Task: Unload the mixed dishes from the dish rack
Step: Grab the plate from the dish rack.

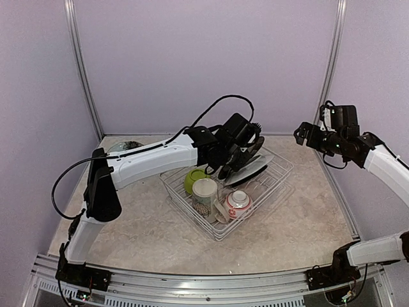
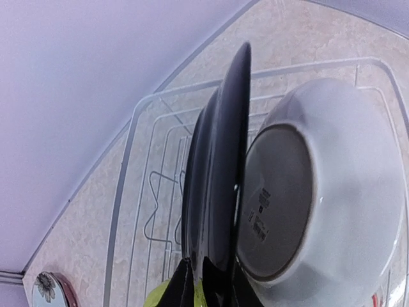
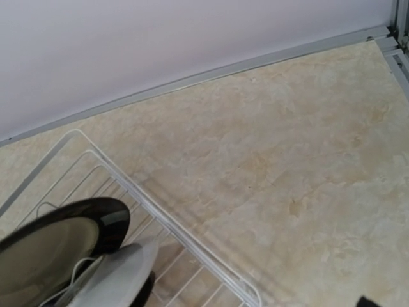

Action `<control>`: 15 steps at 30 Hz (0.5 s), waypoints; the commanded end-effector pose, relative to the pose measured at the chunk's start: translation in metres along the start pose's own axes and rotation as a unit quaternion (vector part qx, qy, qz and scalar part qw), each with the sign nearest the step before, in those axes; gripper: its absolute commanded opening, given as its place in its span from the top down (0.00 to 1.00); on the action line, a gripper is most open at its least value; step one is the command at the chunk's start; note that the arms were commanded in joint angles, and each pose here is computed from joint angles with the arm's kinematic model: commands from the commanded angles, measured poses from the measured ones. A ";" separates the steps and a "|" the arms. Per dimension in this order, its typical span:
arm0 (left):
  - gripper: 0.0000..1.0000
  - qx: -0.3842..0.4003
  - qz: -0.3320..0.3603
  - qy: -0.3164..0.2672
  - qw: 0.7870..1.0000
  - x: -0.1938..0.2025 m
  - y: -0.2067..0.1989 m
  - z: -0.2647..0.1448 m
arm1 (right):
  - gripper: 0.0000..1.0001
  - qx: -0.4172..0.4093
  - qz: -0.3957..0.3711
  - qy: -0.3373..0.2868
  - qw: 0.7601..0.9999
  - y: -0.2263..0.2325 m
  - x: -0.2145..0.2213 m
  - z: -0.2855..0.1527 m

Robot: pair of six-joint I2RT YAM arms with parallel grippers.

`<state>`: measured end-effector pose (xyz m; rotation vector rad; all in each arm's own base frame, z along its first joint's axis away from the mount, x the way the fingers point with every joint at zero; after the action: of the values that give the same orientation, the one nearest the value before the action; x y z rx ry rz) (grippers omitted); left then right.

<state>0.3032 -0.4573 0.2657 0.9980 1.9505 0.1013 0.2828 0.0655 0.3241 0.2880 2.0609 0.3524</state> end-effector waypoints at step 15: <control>1.00 -0.032 -0.007 -0.057 0.998 -0.039 0.017 -0.038 | 0.00 0.002 0.002 0.007 1.000 -0.003 0.007 0.005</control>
<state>0.2929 -0.4680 0.2826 1.0312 1.8287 0.2045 0.2840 0.0659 0.3195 0.2884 2.0698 0.3509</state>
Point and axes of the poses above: each gripper's point midway between its finger pads, its own z axis out along the fingers, its own y axis along the line the jaws close on, x = y × z, the point moved 10 cm from there along -z, back along the fingers, and after that the axes turned 3 degrees about z, right-handed, at the moved point
